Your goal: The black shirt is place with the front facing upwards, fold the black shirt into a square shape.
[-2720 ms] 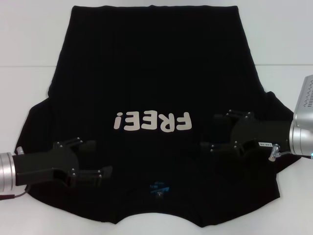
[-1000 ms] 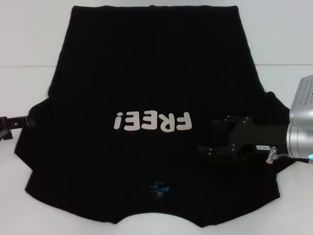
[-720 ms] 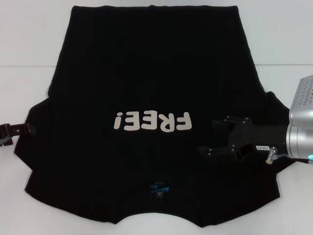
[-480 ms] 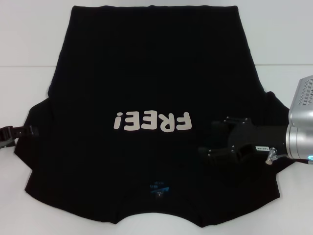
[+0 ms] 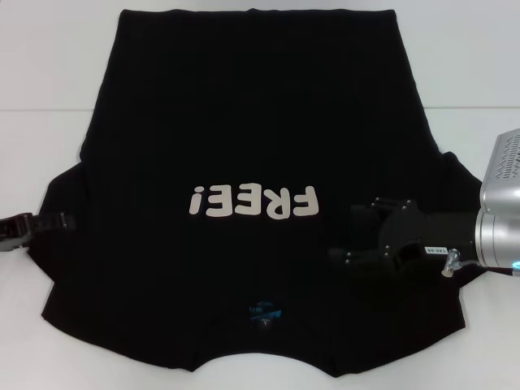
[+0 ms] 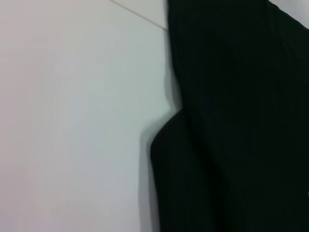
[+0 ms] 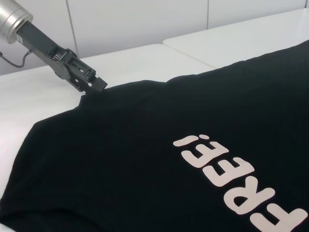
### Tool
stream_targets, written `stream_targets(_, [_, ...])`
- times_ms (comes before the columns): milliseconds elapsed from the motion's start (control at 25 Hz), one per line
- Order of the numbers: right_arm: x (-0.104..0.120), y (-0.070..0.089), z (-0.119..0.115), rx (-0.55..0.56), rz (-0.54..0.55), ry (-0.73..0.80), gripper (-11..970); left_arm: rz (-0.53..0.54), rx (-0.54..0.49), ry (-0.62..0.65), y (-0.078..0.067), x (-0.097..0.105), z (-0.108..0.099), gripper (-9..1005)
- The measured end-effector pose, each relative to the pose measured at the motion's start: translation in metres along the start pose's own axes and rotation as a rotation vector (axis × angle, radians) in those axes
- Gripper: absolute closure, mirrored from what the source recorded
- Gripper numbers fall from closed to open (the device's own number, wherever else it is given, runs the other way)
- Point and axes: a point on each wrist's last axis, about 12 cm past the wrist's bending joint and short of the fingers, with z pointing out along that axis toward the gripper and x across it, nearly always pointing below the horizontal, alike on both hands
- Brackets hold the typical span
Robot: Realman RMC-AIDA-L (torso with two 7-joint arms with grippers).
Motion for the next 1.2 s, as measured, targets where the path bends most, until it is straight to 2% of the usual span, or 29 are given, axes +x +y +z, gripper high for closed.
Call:
stream_targets(360, [-0.0002,-0.0005,-0.0014,0.003,-0.002,-0.001,19,0.059,0.002,0.001,-0.0027,0.0019,0.0024,212])
stream_targets(760, [-0.0007,0.0003,-0.0017,-0.004,-0.001,-0.007,31,0.076,-0.01,-0.005,-0.0037,0.0006,0.0031,454])
stream_targets(1200, [-0.0011,0.0004,-0.0017,-0.005,0.0,-0.009,32,0.106,-0.037,0.001,-0.0055,0.0005,0.0063,899])
